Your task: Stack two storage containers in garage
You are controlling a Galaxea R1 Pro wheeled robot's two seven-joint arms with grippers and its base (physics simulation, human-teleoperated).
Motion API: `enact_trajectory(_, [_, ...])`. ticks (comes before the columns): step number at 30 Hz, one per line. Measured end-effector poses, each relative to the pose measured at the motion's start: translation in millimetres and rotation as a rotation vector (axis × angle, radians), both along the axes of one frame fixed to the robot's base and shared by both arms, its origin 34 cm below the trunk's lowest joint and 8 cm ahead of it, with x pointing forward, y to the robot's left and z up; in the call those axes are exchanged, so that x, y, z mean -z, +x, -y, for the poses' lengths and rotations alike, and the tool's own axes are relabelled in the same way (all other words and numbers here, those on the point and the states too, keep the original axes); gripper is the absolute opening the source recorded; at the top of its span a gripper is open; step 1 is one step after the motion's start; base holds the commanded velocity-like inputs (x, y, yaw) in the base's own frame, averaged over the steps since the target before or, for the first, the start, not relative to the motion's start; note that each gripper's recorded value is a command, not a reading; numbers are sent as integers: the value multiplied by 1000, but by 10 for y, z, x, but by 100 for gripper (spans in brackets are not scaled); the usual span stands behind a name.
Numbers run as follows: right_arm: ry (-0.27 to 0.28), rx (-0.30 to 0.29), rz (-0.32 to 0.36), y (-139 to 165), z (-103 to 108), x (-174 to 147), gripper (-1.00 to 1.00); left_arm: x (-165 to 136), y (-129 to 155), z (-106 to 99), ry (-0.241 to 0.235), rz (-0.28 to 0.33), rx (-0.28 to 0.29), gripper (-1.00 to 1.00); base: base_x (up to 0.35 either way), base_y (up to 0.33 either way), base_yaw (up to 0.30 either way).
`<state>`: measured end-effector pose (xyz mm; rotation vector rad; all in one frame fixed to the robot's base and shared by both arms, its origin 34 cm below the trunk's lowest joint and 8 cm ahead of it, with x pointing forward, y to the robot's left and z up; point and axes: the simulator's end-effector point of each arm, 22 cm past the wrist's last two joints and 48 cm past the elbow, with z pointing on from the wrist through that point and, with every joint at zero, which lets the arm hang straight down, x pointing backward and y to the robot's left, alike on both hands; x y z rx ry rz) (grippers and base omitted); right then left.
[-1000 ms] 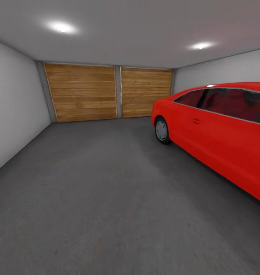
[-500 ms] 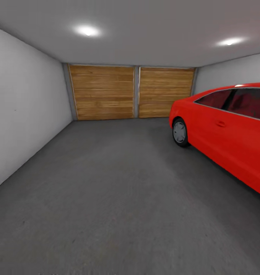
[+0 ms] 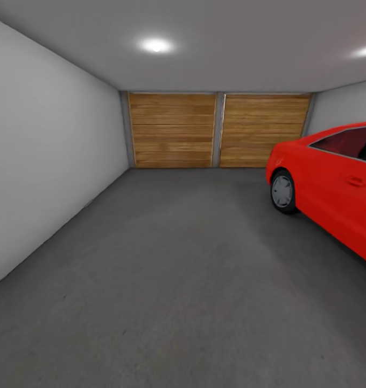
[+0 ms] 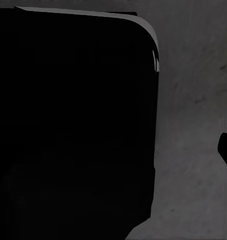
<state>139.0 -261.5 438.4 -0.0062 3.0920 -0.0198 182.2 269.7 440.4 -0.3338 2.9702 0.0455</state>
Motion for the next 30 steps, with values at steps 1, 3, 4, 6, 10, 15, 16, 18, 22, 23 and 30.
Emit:
enact_trajectory(1, [0, 0, 0, 0, -1, 0, 100, 0, 0, 1, 0, 0, 0, 100, 221, 0, 300])
enact_trajectory(3, [1, 1, 0, 0, -5, 0, 100, 0, -2, 2, 0, 0, 0, 100, 267, 0, 290])
enact_trajectory(4, [0, 1, 0, 0, -4, 0, 100, 0, -2, -1, 0, -1, -1, 100, 294, 0, 195])
enact_trajectory(6, [0, 1, 0, -2, 1, 0, 100, 0, -4, -4, 0, -1, -2, 100, 305, 0, 112])
enact_trajectory(10, [0, 1, -1, -3, 1, 0, 100, 0, -5, 0, -1, -2, -3, 100, 315, 0, 48])
enact_trajectory(15, [0, -3, -2, -3, 3, 0, 100, 1, -6, 3, -1, -3, -2, 100, 320, 0, 8])
enact_trajectory(16, [0, -4, -2, -3, 3, 0, 100, 1, -6, 3, -1, -3, -2, 100, 321, 0, 2])
enact_trajectory(18, [0, -5, -2, -3, 3, 0, 100, 1, -6, 3, -1, -3, -2, 100, 321, 0, 1])
enact_trajectory(22, [1, -32, -4, -5, -3, 0, 100, 1, -6, 3, -1, -3, -1, 100, 321, 0, 0])
enact_trajectory(23, [2, -37, -3, -5, -5, 0, 100, 1, -6, 3, -1, -3, -1, 100, 321, 0, 0])
enact_trajectory(30, [5, -65, -3, -3, -26, 0, 100, 1, -6, 3, -1, -3, -1, 100, 321, 0, 0])
